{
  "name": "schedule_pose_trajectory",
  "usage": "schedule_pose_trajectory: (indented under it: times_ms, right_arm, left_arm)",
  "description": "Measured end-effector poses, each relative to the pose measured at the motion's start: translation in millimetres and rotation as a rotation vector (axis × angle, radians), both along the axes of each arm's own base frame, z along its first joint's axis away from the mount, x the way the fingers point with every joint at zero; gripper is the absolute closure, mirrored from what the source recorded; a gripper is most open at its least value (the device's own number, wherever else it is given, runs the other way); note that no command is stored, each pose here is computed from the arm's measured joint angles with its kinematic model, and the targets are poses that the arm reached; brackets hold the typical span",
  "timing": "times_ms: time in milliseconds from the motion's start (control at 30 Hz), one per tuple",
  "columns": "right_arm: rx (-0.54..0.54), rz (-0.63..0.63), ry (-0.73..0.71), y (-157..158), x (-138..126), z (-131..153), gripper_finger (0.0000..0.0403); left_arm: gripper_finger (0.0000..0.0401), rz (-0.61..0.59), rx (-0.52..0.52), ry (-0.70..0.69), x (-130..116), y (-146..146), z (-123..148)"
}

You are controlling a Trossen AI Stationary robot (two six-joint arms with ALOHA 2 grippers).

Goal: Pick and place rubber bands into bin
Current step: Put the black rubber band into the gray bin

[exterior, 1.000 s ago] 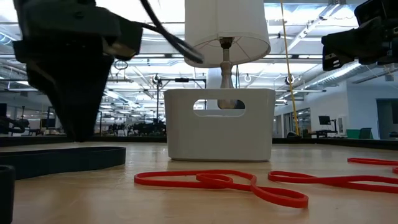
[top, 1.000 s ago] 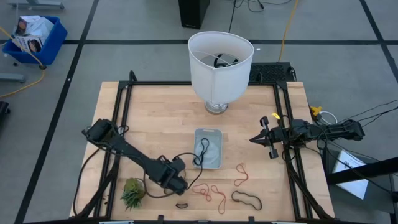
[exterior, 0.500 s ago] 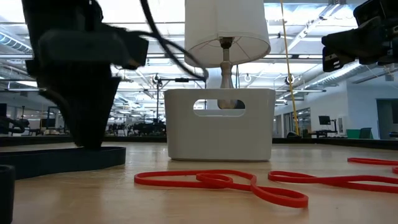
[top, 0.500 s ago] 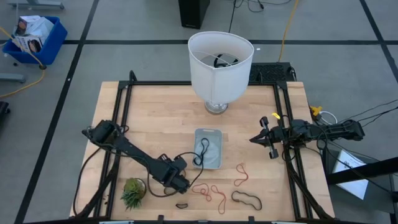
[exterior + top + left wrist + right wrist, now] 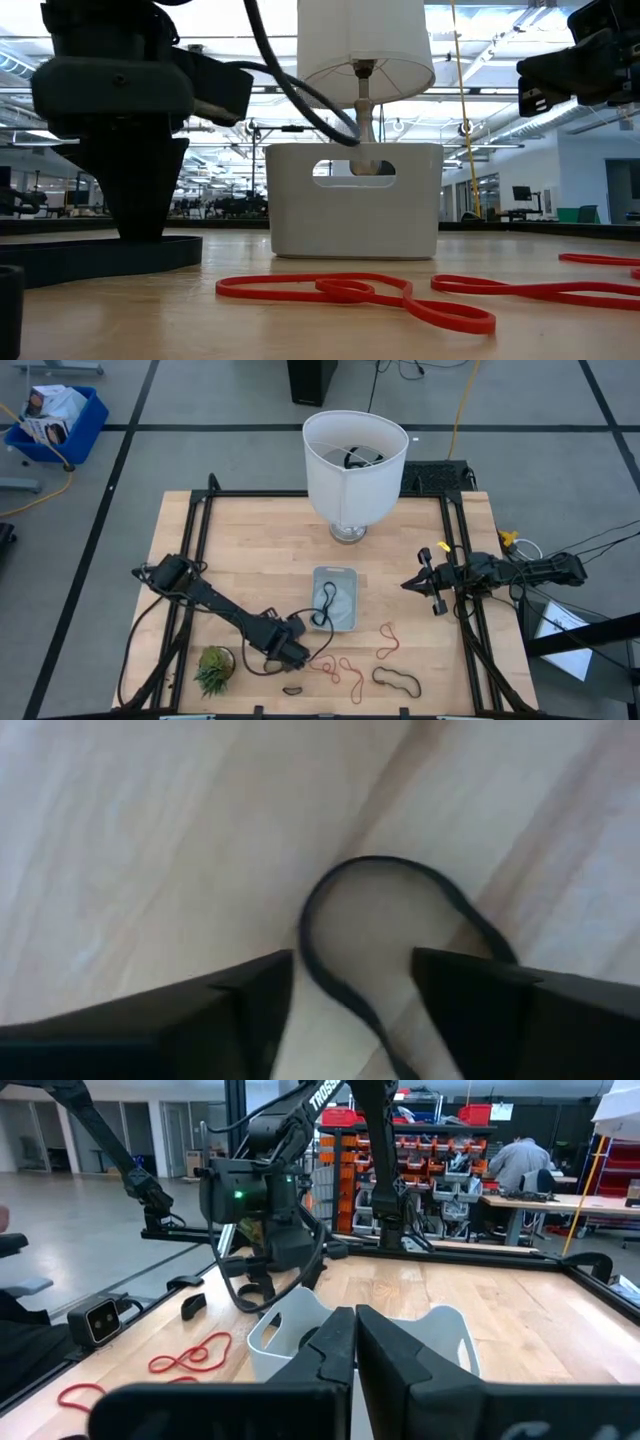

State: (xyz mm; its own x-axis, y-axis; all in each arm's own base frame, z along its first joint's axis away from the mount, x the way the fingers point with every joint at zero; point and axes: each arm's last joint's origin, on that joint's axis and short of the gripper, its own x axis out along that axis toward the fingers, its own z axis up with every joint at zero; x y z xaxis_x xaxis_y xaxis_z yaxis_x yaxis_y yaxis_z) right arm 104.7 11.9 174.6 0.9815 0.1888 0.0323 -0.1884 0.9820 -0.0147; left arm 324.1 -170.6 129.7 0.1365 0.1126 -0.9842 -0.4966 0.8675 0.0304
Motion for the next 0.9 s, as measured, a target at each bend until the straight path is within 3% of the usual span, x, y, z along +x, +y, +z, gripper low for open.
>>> schedule_pose_trajectory:
  times_ms: [167, 233, 467, 567, 700, 900]
  right_arm:
    - [0.0, 0.0, 0.0, 0, 0, 0, 0.0396]
    - [0.0, 0.0, 0.0, 0, 0, 0, 0.0397]
    - [0.0, 0.0, 0.001, 0, 0, 0, 0.0402]
    - [-0.001, 0.0, 0.004, 0, 0, 0, 0.0402]
    - [-0.001, 0.0, 0.006, 0, 0, -1, 0.0402]
    - [-0.001, 0.0, 0.006, 0, 0, -1, 0.0401]
  left_arm:
    - [0.0349, -0.029, -0.016, -0.005, 1, -1, -1]
    - [0.0386, -0.041, -0.012, -0.003, 1, -1, 0]
    - [0.0395, -0.07, 0.034, -0.016, -11, -5, 17]
    - [0.0394, -0.052, 0.084, -0.063, -24, -5, 42]
    - [0.0396, -0.039, 0.218, -0.16, -48, -4, 80]
    - [0.0397, -0.086, 0.455, -0.473, -88, 1, 143]
